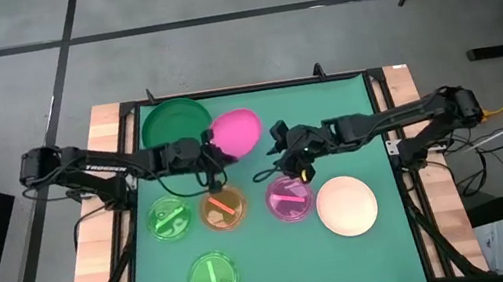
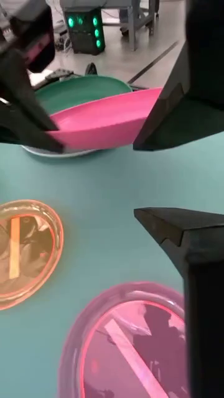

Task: Stack plastic plates
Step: Stack the dark pink plate on top of the dark green plate

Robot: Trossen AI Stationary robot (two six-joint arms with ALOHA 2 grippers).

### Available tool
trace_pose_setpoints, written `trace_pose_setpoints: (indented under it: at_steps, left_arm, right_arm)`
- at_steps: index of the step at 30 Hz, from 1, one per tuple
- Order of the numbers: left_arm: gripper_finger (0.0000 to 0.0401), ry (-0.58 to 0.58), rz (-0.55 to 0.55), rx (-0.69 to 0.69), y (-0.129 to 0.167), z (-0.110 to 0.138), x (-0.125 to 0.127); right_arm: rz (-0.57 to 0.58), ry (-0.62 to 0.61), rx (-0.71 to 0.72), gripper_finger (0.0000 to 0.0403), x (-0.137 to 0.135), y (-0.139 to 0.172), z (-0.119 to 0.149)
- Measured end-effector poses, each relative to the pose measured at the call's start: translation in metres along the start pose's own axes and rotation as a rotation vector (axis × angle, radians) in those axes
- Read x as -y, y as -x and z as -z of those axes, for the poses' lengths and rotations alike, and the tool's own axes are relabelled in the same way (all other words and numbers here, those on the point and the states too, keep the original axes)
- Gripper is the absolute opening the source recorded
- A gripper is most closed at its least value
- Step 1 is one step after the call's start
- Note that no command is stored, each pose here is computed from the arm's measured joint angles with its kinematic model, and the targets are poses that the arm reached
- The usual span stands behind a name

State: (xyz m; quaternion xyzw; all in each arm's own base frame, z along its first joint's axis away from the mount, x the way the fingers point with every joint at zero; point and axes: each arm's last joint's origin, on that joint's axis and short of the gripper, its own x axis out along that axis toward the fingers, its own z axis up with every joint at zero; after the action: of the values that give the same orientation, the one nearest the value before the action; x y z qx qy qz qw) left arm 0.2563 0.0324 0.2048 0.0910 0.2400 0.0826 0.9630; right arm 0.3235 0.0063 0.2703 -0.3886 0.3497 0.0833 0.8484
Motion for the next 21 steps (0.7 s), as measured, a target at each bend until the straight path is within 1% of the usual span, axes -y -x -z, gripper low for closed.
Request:
trace_pose_setpoints:
  at_steps: [2,7,12,15,21]
  left_arm:
    - [0.0008,0.009,-0.075,-0.017,0.0,0.002,-0.007]
    - [0.0008,0.029,-0.23,-0.065,0.0,0.006,-0.023]
    - [0.0008,0.038,-0.402,-0.159,0.002,0.014,-0.034]
    - [0.0008,0.083,-0.444,-0.22,0.003,0.021,-0.036]
    - [0.0008,0.189,-0.46,-0.336,0.006,0.035,-0.037]
  right_arm:
    - [-0.001,-0.006,-0.002,0.0151,0.0,0.004,0.001]
    - [-0.015,-0.086,-0.018,0.0152,0.0,0.011,0.003]
    - [-0.053,-0.138,-0.065,0.0152,-0.003,0.017,0.007]
    - [-0.07,-0.164,-0.087,0.0152,-0.005,0.018,0.009]
    - [-0.095,-0.164,-0.117,0.0152,-0.008,0.018,0.012]
